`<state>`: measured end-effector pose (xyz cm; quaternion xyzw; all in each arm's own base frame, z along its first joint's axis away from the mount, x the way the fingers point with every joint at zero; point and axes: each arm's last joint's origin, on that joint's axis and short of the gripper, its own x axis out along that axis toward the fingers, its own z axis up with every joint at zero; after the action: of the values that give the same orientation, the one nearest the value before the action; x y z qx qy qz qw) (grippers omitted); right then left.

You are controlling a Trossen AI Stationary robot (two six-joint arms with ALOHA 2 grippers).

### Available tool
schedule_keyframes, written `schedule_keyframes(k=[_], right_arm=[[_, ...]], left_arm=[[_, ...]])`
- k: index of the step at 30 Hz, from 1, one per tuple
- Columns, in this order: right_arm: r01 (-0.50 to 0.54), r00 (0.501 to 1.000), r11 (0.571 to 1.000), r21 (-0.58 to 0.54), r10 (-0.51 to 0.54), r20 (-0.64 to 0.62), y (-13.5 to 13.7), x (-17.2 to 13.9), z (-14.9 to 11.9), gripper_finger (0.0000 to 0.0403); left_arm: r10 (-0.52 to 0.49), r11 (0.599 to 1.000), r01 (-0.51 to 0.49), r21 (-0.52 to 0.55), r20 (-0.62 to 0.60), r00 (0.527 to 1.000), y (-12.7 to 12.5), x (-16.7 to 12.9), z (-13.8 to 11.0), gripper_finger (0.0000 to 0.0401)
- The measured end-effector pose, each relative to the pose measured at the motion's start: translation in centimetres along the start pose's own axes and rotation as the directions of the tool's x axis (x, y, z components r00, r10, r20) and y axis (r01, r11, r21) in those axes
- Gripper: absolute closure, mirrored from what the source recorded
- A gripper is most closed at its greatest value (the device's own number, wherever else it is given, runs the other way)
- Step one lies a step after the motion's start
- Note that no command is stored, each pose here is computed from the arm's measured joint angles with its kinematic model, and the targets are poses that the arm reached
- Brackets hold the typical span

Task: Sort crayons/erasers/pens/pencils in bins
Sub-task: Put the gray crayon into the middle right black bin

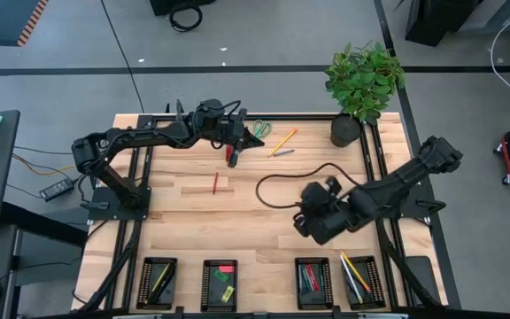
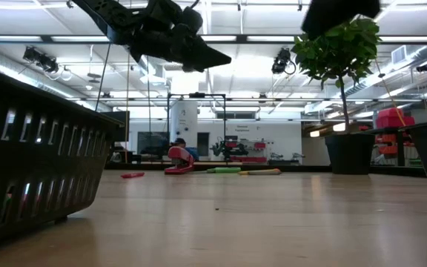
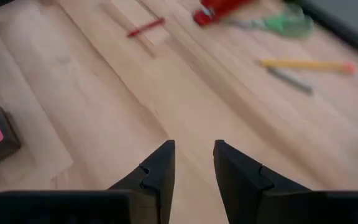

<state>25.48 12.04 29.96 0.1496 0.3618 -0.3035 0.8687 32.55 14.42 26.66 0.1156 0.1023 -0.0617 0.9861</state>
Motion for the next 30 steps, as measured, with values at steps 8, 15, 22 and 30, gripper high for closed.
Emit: schedule_keyframes(k=[8,15,22,30], right_arm=[[0.073,0.996,0.991,-0.108,-0.077,-0.039,-2.4,3.3,3.4,0.0285],[0.053,0.969,0.976,-0.21,-0.101,-0.224,-6.1,8.6,6.5,0.0285],[-0.028,0.928,0.919,-0.393,-0.123,-0.352,-10.6,14.2,8.6,0.0285],[-0.093,0.936,0.906,-0.414,-0.062,-0.345,-16.9,17.8,11.2,0.0285]], left_arm=[[-0.036,0.999,0.038,0.029,-0.075,0.997,-0.6,-0.1,-0.6,0.0382],[-0.047,0.986,0.062,0.153,-0.102,0.994,-0.7,-0.2,-0.7,0.0387],[-0.04,0.982,0.06,0.178,-0.116,0.992,-0.4,-0.4,-1.1,0.0381],[-0.014,0.983,0.043,0.176,-0.166,0.986,0.8,-1.5,-1.9,0.0382]])
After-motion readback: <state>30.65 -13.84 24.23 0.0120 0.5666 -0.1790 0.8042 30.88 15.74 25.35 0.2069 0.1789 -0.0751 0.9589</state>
